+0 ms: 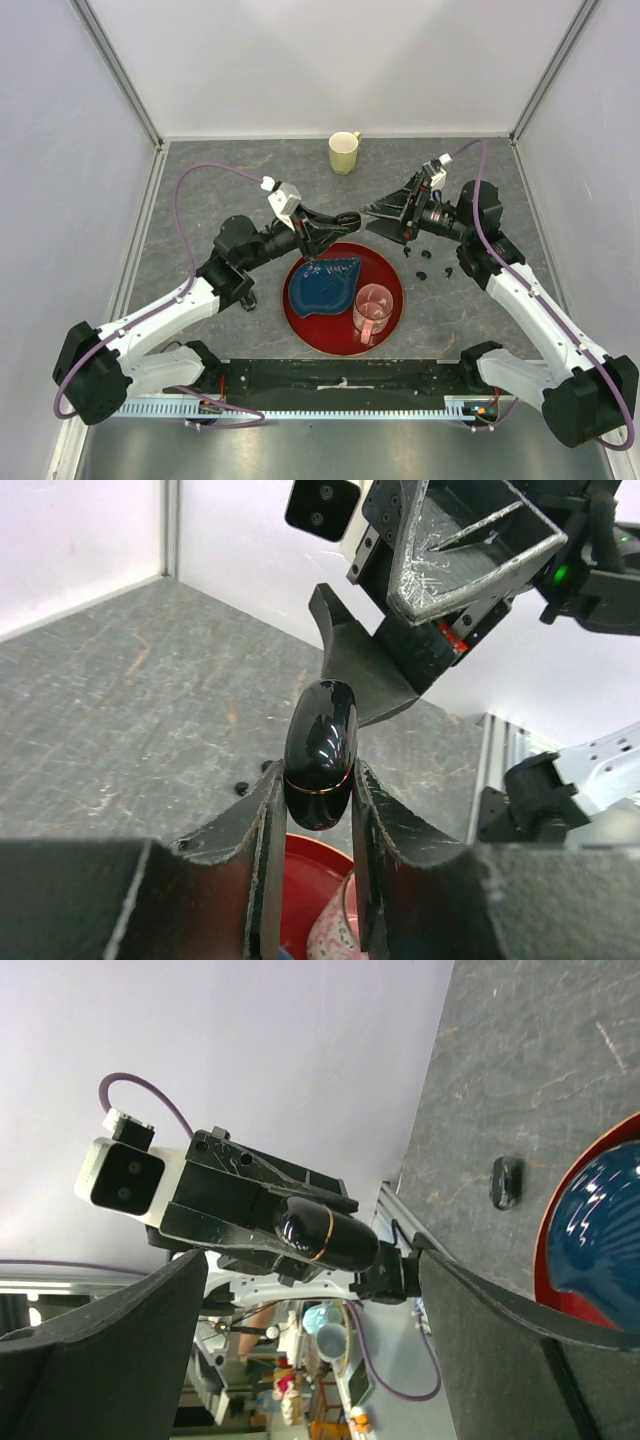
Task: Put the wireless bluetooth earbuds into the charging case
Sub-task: Pick up the charging case at the center of the board.
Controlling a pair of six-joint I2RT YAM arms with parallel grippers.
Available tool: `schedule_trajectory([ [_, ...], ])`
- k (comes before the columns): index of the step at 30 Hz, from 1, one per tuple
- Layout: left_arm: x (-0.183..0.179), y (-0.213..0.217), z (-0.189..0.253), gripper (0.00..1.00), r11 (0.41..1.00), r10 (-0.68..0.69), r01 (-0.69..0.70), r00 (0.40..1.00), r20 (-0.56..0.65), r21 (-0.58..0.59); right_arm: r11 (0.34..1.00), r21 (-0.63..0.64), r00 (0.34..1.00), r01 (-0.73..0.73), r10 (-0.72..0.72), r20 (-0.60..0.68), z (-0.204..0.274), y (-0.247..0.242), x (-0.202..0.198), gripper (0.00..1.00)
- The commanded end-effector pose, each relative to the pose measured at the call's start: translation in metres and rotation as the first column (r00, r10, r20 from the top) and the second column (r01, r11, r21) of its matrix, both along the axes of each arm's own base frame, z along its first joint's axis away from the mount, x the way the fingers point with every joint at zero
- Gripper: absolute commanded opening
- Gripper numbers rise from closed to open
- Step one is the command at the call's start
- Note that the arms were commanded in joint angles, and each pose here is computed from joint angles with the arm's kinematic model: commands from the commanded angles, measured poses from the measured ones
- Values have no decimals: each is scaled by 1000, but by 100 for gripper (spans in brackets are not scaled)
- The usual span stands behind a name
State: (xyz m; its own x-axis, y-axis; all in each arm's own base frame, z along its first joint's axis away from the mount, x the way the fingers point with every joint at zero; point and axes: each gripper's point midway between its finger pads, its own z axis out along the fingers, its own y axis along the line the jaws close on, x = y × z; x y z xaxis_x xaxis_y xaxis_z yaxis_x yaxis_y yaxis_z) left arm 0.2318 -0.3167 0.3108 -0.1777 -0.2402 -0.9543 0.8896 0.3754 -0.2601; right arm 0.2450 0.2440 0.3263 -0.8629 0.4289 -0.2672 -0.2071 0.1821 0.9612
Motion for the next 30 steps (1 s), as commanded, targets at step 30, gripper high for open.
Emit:
schedule_trajectory([
  [30, -5, 1, 17, 2, 998, 31, -41, 975, 218, 40, 986, 158, 977, -56, 87, -194, -5, 27, -1, 68],
])
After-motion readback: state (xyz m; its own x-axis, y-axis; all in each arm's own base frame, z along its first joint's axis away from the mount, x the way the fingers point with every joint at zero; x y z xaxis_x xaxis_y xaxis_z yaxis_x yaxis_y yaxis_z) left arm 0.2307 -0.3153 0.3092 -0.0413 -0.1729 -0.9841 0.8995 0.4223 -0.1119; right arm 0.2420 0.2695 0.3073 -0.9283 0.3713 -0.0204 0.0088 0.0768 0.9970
